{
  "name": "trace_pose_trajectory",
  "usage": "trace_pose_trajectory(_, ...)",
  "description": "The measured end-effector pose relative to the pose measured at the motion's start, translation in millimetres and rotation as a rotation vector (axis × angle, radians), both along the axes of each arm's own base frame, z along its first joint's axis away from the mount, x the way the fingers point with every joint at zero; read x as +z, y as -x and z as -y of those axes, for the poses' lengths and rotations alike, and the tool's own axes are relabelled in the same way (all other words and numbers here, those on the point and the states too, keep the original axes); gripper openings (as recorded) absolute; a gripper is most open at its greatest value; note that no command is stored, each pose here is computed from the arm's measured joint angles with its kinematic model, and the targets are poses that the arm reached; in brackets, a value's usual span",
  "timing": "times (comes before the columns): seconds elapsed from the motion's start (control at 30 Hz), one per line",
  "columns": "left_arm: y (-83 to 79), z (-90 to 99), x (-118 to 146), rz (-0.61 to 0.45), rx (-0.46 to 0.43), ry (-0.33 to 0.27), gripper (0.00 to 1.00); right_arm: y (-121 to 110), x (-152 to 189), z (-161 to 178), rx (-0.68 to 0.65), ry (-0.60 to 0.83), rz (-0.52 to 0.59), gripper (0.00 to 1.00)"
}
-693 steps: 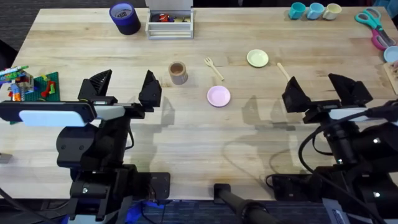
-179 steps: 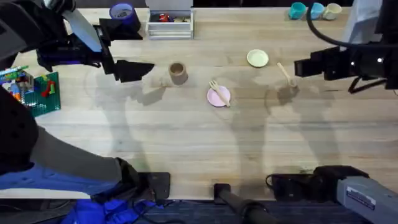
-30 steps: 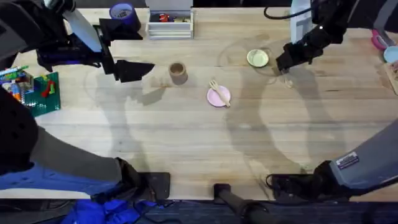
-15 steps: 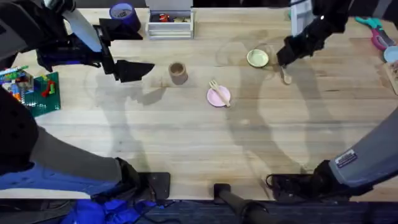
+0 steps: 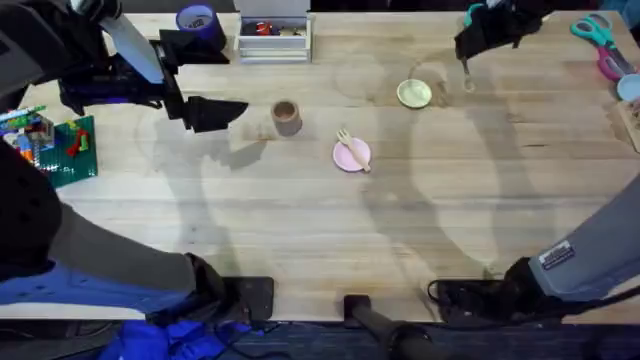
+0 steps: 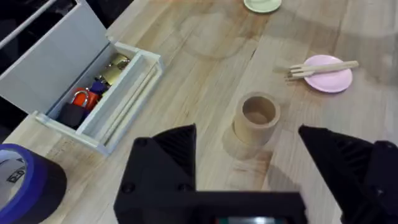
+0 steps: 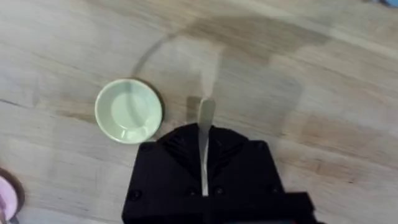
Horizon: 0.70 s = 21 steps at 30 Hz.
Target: Pick up a utensil and set it on the pink plate, then put the other utensil in the container.
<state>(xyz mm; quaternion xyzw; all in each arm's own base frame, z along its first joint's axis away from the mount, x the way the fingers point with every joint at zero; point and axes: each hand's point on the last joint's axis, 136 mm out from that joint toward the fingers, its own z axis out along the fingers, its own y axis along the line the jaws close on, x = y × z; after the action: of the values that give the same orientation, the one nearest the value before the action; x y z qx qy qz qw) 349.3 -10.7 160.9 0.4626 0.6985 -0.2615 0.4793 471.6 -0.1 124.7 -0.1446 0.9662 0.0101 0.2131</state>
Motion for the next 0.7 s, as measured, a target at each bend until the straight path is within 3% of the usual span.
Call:
trace_pose_trajectory(0.2,0.0,0.0,0,0.000,0.000,0.000,0.993,-16,24,-10,0.001,-0.068,0.109,0.036)
trace_pose_trajectory(0.7,0.0,0.0,0,0.000,0.000,0.000,0.993,-4,117,-22,0.044,-0.184,0.318,0.037)
